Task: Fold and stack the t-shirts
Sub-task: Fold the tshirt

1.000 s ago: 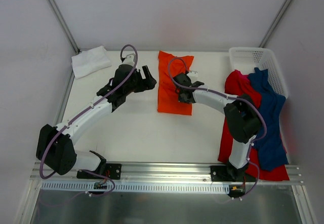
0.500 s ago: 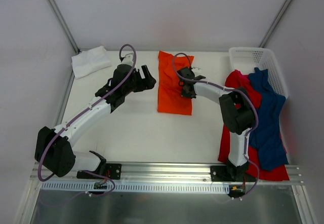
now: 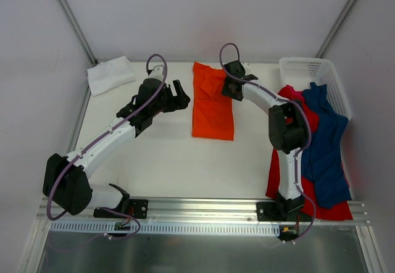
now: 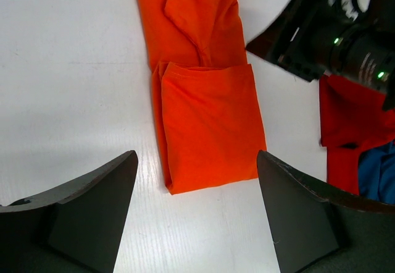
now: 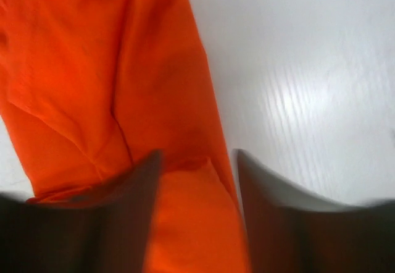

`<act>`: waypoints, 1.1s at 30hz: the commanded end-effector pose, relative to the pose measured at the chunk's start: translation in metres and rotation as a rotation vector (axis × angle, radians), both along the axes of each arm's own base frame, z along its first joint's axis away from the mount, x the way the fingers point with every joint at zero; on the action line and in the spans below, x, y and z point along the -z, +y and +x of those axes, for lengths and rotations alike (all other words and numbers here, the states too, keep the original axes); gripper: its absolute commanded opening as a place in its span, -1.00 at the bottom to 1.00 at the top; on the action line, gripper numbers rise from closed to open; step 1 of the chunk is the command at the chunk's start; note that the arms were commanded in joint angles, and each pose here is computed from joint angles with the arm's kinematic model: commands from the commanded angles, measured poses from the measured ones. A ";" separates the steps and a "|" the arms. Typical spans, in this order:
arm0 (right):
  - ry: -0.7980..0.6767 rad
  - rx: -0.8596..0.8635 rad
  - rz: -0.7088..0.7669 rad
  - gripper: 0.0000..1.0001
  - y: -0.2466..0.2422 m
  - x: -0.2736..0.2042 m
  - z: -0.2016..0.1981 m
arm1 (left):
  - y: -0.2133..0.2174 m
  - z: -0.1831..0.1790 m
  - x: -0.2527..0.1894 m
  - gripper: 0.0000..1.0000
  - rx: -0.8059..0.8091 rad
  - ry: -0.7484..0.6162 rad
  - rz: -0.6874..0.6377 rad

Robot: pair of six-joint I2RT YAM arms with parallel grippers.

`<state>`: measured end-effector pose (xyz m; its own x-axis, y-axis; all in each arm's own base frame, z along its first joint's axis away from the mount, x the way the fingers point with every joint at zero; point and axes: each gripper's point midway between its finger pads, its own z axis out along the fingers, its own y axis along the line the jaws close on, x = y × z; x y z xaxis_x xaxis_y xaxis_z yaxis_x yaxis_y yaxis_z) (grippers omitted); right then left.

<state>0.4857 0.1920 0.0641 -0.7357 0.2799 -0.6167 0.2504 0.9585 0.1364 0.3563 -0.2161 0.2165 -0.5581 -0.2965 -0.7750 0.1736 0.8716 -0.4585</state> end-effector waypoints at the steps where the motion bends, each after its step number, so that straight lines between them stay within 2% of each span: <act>1: -0.094 -0.038 0.004 0.28 -0.005 -0.048 0.034 | -0.003 -0.001 0.006 0.57 0.008 0.008 0.010; 2: -0.094 -0.036 -0.005 0.62 -0.014 -0.062 0.036 | -0.005 0.000 0.013 0.57 0.011 0.024 0.014; 3: -0.086 -0.045 -0.006 0.74 -0.018 -0.067 0.032 | -0.004 -0.001 0.020 0.56 0.007 0.042 0.016; 4: -0.084 -0.043 -0.011 0.97 -0.026 -0.074 0.027 | -0.007 -0.002 0.030 0.57 0.011 0.071 0.010; 5: -0.126 -0.040 0.005 0.99 -0.031 -0.102 0.017 | -0.008 -0.003 0.035 0.57 0.016 0.086 0.003; 6: -0.070 -0.039 -0.007 0.99 -0.041 -0.083 -0.006 | -0.008 -0.007 0.049 0.57 0.019 0.114 -0.001; 7: -0.079 -0.033 0.002 0.99 -0.047 -0.084 -0.015 | -0.010 -0.010 0.058 0.57 0.017 0.144 -0.023; 8: -0.129 -0.032 0.044 0.99 -0.050 -0.109 -0.033 | -0.023 -0.011 0.054 0.57 0.075 0.117 -0.091; 9: -0.045 -0.026 0.035 0.99 -0.061 -0.072 -0.065 | -0.024 -0.022 0.076 0.58 0.099 0.157 -0.110; 10: -0.066 -0.027 0.068 0.99 -0.062 -0.070 -0.075 | -0.029 -0.025 0.082 0.59 0.114 0.171 -0.161; 11: -0.101 -0.051 0.147 0.99 -0.056 -0.085 -0.093 | -0.041 -0.037 0.089 0.59 0.202 0.155 -0.236; 12: -0.025 -0.056 0.156 0.99 -0.060 -0.051 -0.122 | -0.045 -0.042 0.094 0.59 0.229 0.159 -0.273; 14: -0.015 -0.103 0.253 0.99 -0.048 -0.044 -0.143 | -0.053 -0.063 0.117 0.58 0.294 0.230 -0.341; 15: 0.011 -0.116 0.276 0.99 -0.048 -0.033 -0.162 | -0.058 -0.062 0.119 0.57 0.309 0.220 -0.385; 18: 0.064 -0.139 0.349 0.99 -0.041 -0.020 -0.192 | -0.058 -0.075 0.140 0.55 0.311 0.278 -0.420; 24: 0.105 -0.136 0.463 0.99 -0.029 0.001 -0.213 | -0.055 -0.082 0.155 0.52 0.287 0.311 -0.436; 28: 0.151 -0.123 0.466 0.99 -0.026 0.019 -0.216 | -0.053 -0.078 0.158 0.51 0.258 0.326 -0.416; 33: 0.163 -0.114 0.485 0.99 -0.019 0.029 -0.208 | -0.031 -0.064 0.172 0.47 0.070 0.365 -0.305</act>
